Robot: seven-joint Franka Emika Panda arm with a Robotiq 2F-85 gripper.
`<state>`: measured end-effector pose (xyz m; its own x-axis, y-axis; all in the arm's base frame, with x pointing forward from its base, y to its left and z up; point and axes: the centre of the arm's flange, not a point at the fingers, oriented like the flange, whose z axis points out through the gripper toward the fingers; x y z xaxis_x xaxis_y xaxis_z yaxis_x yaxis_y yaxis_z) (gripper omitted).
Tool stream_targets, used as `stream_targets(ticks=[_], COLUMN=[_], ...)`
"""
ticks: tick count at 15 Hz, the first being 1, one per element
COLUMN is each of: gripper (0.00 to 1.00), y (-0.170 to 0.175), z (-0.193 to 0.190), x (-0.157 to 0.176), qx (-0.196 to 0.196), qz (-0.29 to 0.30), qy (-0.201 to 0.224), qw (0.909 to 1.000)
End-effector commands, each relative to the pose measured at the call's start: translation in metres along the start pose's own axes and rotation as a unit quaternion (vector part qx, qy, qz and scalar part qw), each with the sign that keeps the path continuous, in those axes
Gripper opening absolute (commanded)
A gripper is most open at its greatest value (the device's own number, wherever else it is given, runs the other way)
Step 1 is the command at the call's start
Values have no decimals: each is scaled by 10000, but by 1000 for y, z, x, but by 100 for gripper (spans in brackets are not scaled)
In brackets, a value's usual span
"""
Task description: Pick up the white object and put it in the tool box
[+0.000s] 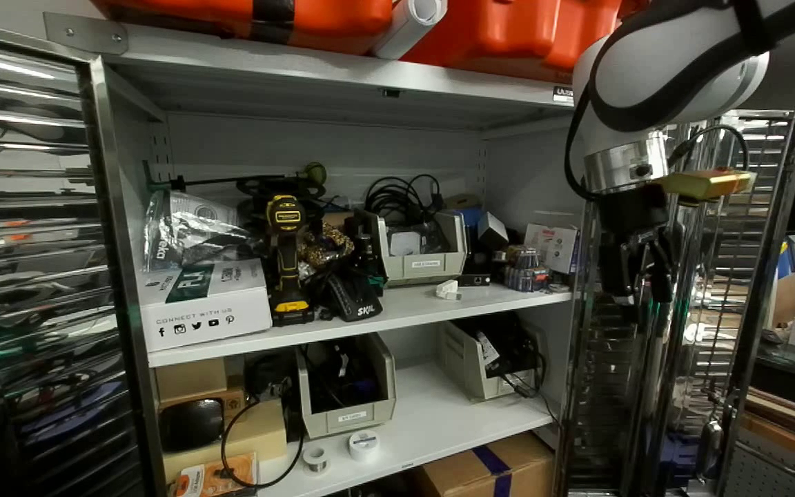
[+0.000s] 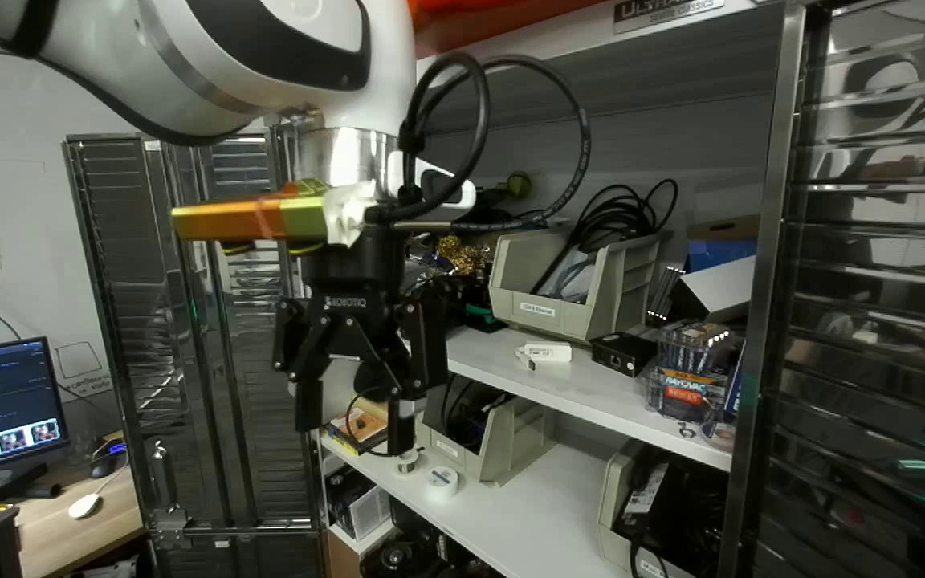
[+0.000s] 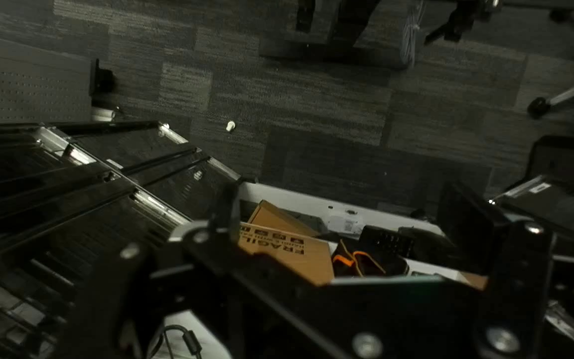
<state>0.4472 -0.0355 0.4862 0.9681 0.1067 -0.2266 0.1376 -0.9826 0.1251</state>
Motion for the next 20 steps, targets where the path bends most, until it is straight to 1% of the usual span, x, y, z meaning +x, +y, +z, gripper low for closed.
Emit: stream_targets(ticks=[1,3,6,9,13,16,18,19,20], gripper=[100,100,100,100,100,100,100,100,100], y=[2,7,16,27,31,27,21,19,19], z=[5,14,15,-1,-37,-55,-47,-46,-26], x=[60,94,142,186,227,249,261,264,238], qx=[111,126,95,139,285,379,373,337,334], qz=[392,618,995,1421,1797,1952,1972,1923,1863], qy=[271,404,641,923,1290,1540,1510,1490,1437], qw=[9988,9972,9929,9854,9748,9679,9679,9694,9714])
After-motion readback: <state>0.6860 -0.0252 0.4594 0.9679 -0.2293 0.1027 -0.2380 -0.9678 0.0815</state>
